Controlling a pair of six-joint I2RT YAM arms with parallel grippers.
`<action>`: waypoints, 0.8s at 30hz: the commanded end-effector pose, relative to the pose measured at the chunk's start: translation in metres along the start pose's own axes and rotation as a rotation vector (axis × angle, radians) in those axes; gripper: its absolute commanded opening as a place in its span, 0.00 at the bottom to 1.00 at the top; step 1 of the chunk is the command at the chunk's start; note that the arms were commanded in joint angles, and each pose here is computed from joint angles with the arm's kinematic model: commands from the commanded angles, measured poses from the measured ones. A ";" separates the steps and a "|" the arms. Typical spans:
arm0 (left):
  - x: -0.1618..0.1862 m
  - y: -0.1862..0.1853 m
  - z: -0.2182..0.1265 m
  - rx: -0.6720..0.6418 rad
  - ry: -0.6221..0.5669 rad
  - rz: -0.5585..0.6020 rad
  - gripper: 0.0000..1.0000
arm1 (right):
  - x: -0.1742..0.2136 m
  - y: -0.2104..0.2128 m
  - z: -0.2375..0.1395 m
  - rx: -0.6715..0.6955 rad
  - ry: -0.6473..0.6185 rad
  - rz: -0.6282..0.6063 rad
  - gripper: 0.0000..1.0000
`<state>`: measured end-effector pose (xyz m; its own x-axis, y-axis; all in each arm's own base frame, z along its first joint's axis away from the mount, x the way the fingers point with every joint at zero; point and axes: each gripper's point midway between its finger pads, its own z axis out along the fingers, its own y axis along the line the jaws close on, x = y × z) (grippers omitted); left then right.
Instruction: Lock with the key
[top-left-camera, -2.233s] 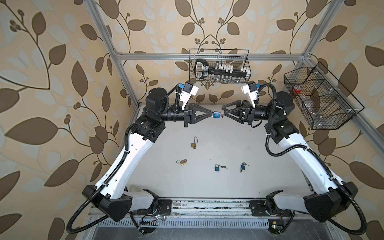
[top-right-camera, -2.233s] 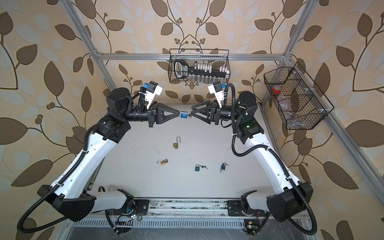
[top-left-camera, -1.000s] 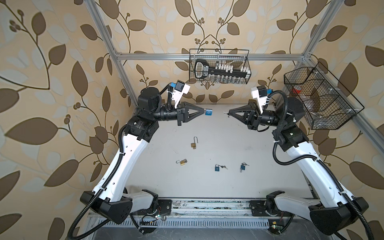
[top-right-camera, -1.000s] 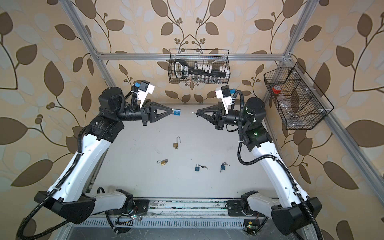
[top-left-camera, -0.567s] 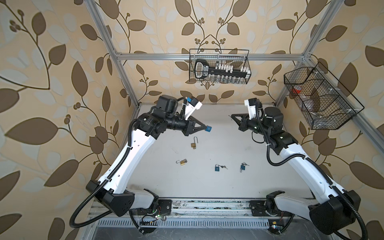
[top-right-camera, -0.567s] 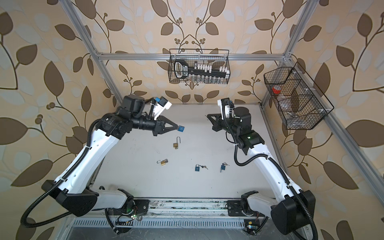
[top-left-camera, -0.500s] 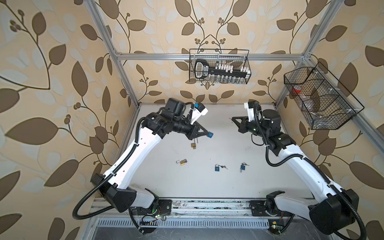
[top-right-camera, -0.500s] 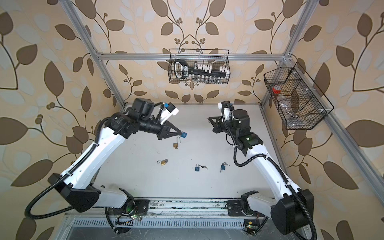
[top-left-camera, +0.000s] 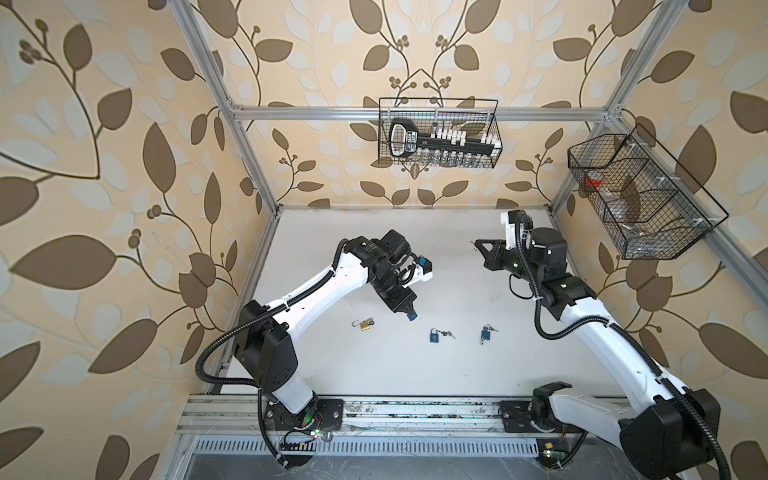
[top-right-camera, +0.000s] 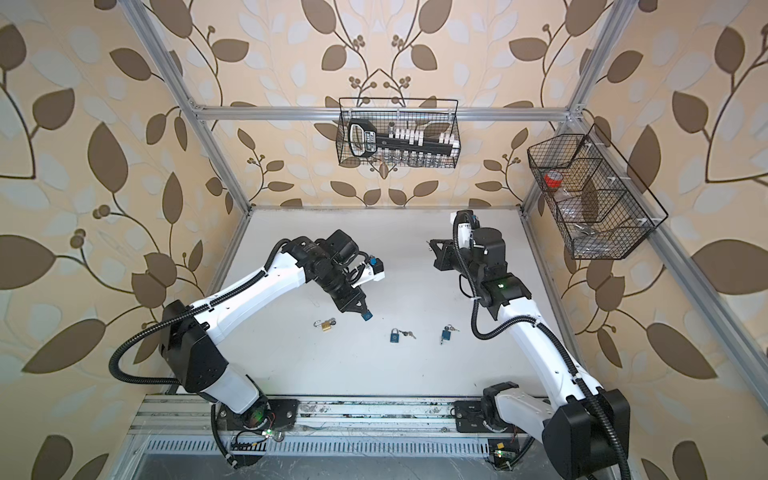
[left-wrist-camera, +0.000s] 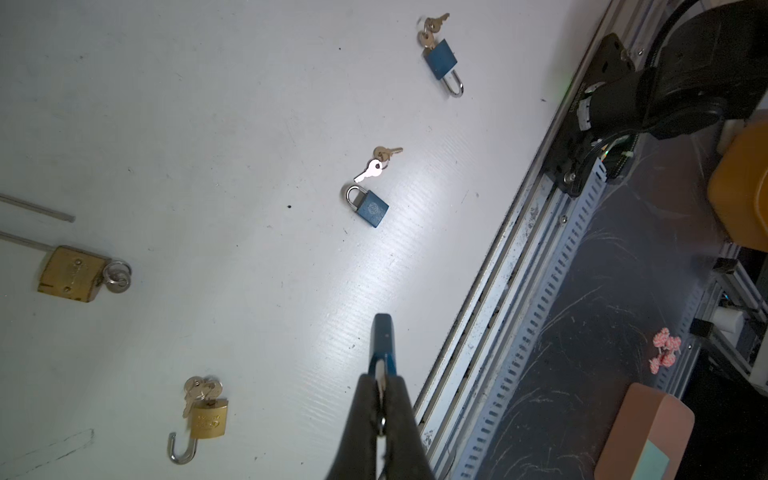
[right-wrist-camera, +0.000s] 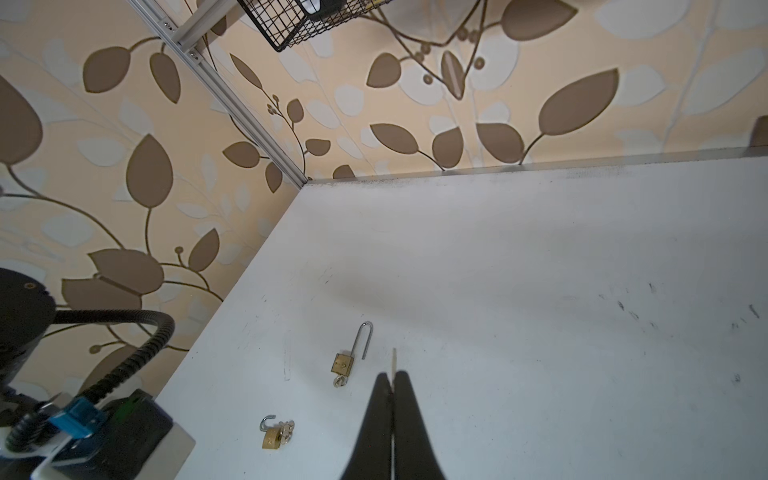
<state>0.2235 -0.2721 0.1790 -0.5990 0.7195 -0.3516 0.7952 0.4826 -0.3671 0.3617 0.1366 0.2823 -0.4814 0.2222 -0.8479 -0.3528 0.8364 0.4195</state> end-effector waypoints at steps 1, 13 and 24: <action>0.003 0.007 0.017 0.004 0.041 0.091 0.00 | 0.006 -0.002 -0.001 0.000 0.003 0.005 0.00; 0.041 0.029 0.067 0.048 0.249 0.177 0.00 | 0.009 0.000 -0.007 -0.006 0.007 0.000 0.00; 0.044 0.030 0.092 0.137 0.289 0.184 0.00 | 0.022 0.004 -0.006 -0.040 0.060 0.010 0.00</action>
<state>0.2224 -0.2664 0.0714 -0.4231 0.8916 -0.1616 0.8548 0.3336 -0.3975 0.3521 0.1380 0.2753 -0.5037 0.2132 -0.8371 -0.3619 0.8278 0.4286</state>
